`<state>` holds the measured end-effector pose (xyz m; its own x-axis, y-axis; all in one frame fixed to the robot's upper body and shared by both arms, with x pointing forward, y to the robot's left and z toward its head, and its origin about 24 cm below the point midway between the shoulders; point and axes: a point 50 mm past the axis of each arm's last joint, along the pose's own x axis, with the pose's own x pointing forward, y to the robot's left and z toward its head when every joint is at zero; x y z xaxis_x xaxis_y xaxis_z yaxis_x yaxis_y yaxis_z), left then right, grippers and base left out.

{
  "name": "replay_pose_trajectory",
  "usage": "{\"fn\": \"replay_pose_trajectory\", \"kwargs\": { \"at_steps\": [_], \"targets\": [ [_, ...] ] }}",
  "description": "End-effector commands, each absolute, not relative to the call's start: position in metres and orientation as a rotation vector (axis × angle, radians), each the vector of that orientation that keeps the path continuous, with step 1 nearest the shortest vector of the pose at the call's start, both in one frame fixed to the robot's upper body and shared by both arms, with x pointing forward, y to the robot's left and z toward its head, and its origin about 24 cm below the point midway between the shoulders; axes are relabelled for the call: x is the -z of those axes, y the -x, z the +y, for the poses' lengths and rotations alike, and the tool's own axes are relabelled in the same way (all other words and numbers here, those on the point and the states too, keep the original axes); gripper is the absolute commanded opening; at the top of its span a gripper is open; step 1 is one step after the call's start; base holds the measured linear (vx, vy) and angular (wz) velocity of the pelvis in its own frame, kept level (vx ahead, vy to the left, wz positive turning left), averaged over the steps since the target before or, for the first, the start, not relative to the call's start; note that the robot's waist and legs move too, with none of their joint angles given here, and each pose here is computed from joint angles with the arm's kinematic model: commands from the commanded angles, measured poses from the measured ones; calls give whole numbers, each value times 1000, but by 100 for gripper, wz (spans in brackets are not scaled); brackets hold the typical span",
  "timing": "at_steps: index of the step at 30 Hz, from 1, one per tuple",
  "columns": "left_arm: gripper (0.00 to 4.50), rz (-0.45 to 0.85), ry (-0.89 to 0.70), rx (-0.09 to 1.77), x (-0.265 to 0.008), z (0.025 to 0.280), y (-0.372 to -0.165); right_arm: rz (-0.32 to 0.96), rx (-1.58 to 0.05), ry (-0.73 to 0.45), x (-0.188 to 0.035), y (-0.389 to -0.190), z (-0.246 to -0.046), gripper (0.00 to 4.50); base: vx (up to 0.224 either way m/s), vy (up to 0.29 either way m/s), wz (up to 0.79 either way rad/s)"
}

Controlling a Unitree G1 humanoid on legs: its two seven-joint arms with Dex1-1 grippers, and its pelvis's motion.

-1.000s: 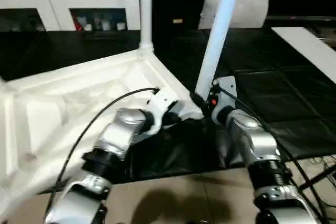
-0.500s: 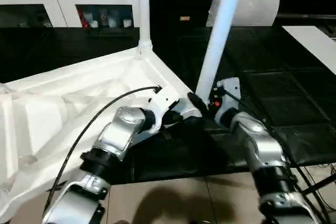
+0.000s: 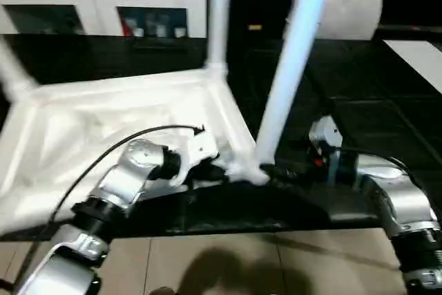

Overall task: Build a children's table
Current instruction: Rotate leg to tighten

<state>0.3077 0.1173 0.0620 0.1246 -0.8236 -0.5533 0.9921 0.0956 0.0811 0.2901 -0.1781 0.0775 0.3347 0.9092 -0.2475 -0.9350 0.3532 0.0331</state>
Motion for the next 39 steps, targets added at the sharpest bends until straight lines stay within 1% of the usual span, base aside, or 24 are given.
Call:
{"fn": "replay_pose_trajectory", "kwargs": {
  "at_steps": [1,3,4,5,8,11,13,15,16,19,22,25,32,35,39],
  "targets": [
    [0,371,-540,1522,-69,107,-302,256,-1279,127,-79,-288,-178,400,0,0,0],
    [0,372,-540,1566,-69,108,-300,277,-1318,135,-77,-287,-178,380,0,0,0],
    [0,379,-548,1596,-70,111,-298,298,-1361,139,-75,-285,-178,377,0,0,0],
    [0,379,-548,1596,-70,111,-298,298,-1361,139,-75,-285,-178,377,0,0,0],
    [0,389,-578,1622,-69,115,-298,327,-1422,142,-73,-282,-177,345,0,0,0],
    [0,395,-593,1632,-69,118,-298,350,-1462,142,-71,-280,-176,324,0,0,0],
    [0,398,-599,1638,-69,118,-298,355,-1473,144,-70,-279,-175,300,0,0,0],
    [0,398,-599,1645,-68,118,-297,360,-1480,145,-69,-279,-175,285,0,0,0],
    [0,398,-599,1647,-68,118,-297,359,-1482,146,-68,-279,-175,285,0,0,0],
    [0,397,-597,1656,-68,118,-296,345,-1482,156,-68,-281,-174,253,0,0,0],
    [0,397,-598,1665,-67,118,-295,339,-1492,153,-68,-281,-172,240,0,0,0],
    [0,397,-597,1668,-67,118,-294,338,-1500,150,-68,-280,-171,205,0,0,0],
    [0,398,-580,1671,-66,117,-293,346,-1539,126,-66,-274,-168,193,0,0,0],
    [0,393,-482,1570,-66,110,-294,353,-1523,36,-61,-267,-160,193,0,0,0],
    [0,385,-427,1506,-68,105,-297,362,-1471,7,-59,-268,-154,193,0,0,0]
  ]
}}
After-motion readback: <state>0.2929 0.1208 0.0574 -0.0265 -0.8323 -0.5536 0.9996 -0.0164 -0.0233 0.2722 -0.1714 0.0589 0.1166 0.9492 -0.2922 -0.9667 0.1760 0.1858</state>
